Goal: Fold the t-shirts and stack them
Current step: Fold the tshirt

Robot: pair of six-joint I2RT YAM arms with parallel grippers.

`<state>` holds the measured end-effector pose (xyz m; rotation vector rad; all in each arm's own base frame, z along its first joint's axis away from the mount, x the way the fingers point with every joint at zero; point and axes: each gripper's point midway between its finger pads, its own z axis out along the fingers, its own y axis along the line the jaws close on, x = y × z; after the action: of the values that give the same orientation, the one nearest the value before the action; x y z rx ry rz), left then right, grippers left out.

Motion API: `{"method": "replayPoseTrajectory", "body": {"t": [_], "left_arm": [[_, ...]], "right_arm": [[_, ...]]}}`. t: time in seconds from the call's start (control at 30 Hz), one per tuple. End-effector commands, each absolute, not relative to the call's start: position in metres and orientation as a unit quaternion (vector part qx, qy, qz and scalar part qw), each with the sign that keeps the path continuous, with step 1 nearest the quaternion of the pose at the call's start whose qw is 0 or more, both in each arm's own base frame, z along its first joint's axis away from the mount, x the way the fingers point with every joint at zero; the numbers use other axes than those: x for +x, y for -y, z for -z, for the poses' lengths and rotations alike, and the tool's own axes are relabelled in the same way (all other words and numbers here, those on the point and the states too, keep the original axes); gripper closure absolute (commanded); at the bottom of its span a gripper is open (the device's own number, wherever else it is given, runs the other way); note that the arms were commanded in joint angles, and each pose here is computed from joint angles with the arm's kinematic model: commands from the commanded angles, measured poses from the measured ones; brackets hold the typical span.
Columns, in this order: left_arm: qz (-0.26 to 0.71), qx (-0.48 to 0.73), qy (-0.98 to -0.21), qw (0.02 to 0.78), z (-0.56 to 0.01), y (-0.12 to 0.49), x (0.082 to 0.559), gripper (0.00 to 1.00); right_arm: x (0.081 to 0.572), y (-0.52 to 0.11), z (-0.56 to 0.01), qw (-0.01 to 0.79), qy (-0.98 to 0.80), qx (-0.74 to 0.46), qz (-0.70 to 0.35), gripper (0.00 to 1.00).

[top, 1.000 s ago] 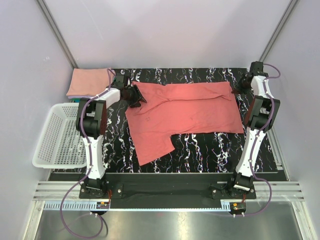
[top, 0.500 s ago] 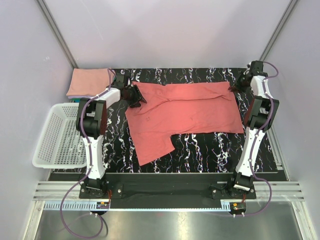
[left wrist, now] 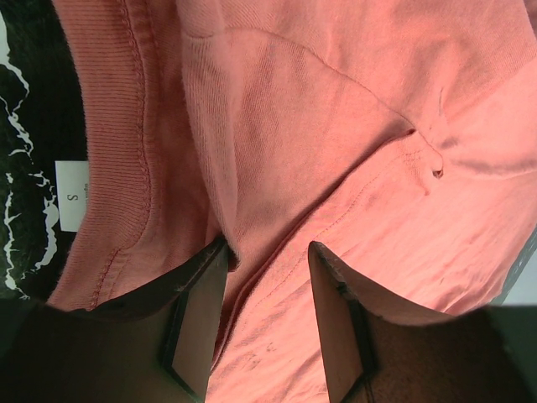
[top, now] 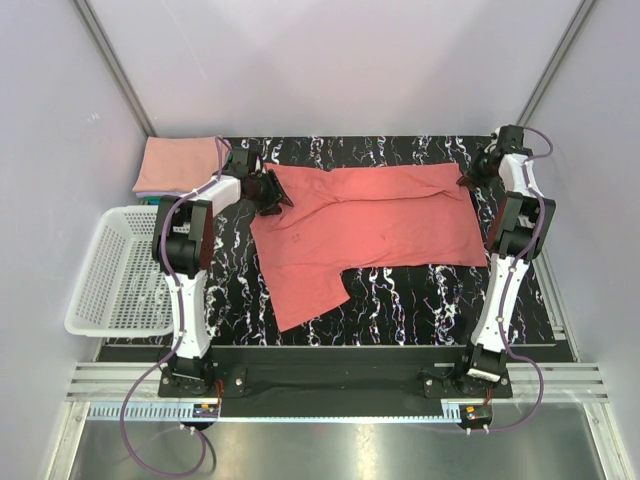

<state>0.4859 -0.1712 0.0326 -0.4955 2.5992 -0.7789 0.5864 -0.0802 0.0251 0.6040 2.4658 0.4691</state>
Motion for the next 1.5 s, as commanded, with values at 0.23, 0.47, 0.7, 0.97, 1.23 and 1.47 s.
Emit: {"method": "replayPoseTrajectory", "body": {"t": [0.23, 0.47, 0.7, 0.97, 1.23, 1.47], "left_arm": [[0.199, -0.183, -0.953, 0.135, 0.008, 0.148, 0.46, 0.51], [0.188, -0.174, -0.957, 0.136, 0.006, 0.144, 0.459, 0.51], [0.18, -0.164, -0.96, 0.136, -0.003, 0.14, 0.461, 0.5], [0.234, -0.143, -0.937, 0.215, -0.083, 0.155, 0.491, 0.46], [0.219, -0.121, -0.941, 0.229, -0.081, 0.148, 0.491, 0.44], [0.191, -0.128, -0.933, 0.278, -0.08, 0.124, 0.516, 0.44]], "right_arm": [[0.616, 0.099, -0.067, 0.353, -0.901, 0.199, -0.151, 1.0], [0.614, 0.104, -0.052, 0.338, -0.905, 0.214, -0.141, 1.0], [0.625, 0.111, -0.065, 0.36, -0.894, 0.223, -0.146, 0.9], [0.609, 0.114, -0.104, 0.361, -0.885, 0.266, -0.127, 0.73], [0.584, 0.066, -0.09, 0.313, -0.884, 0.287, -0.194, 0.78], [0.583, 0.067, -0.055, 0.304, -0.884, 0.303, -0.184, 0.78]]}}
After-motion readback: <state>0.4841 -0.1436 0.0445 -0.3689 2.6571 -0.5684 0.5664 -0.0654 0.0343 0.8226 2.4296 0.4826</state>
